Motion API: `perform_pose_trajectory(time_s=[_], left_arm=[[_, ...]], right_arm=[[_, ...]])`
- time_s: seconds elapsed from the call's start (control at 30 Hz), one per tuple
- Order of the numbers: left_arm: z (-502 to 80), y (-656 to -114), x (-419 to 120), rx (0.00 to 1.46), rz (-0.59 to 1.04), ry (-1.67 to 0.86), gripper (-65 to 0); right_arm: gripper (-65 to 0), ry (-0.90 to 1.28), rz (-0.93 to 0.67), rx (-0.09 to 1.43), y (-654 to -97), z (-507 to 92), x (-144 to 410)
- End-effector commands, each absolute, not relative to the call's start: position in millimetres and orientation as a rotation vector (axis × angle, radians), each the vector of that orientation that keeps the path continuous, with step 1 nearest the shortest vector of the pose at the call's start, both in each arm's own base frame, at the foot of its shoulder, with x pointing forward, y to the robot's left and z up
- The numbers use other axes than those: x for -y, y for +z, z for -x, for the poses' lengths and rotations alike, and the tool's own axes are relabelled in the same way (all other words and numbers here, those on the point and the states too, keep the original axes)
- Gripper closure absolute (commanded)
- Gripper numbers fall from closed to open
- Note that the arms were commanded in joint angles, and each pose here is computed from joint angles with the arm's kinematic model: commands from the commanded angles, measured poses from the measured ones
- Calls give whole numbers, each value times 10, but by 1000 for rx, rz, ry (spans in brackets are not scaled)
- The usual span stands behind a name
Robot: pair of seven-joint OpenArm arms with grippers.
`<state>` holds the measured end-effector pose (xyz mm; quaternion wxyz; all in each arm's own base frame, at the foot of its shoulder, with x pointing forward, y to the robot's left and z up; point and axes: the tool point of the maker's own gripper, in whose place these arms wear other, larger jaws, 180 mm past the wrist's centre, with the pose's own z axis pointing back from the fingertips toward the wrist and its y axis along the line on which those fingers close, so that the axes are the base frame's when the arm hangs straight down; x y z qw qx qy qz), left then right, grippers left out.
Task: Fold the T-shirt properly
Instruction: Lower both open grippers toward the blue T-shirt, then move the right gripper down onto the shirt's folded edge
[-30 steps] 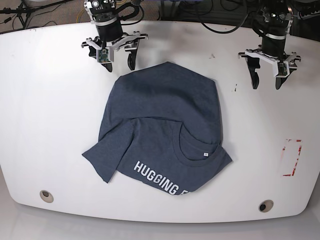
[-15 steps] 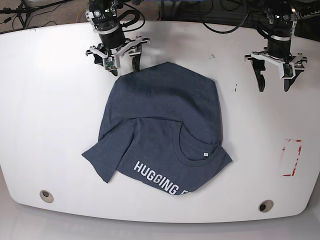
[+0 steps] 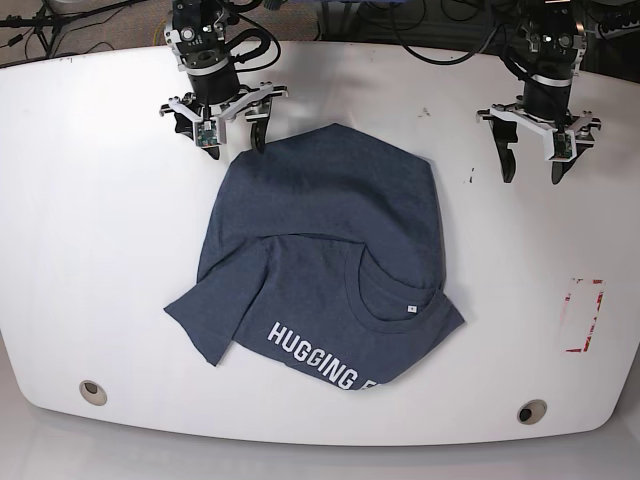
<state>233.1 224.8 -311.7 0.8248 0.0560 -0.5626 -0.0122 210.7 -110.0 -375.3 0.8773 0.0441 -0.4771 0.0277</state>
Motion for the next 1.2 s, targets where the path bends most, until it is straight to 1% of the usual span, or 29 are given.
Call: perform_pose_trajectory(time_s=[0.0,0.33,0.4,0.6,0.8,1.17], left_arm=[[-2393,-3043,-2197,1234,-107,-38,-417],[-2417,-2996,-2154,1247,-100,-41,-426],[-2377,-2923,-2290,1258,-139,-29,-430],[-2356,-2877,-2401,1264,-172,-18,-430],[-2392,-2892,-2368,1266,-159,-20,-430],[-2382,-2895,-2377,1264,-162,-18,-434]], right_arm=[[-391,37,-89,1053,-3625,-2224,1141],[-386,-57,-101,1081,-3580,-2346,1251],[-387,-131,-168,1014,-3805,-2215,1232],[-386,-185,-221,990,-3867,-2159,1197],[-388,-193,-238,982,-3882,-2141,1176],[-388,-162,-218,972,-3902,-2132,1183]])
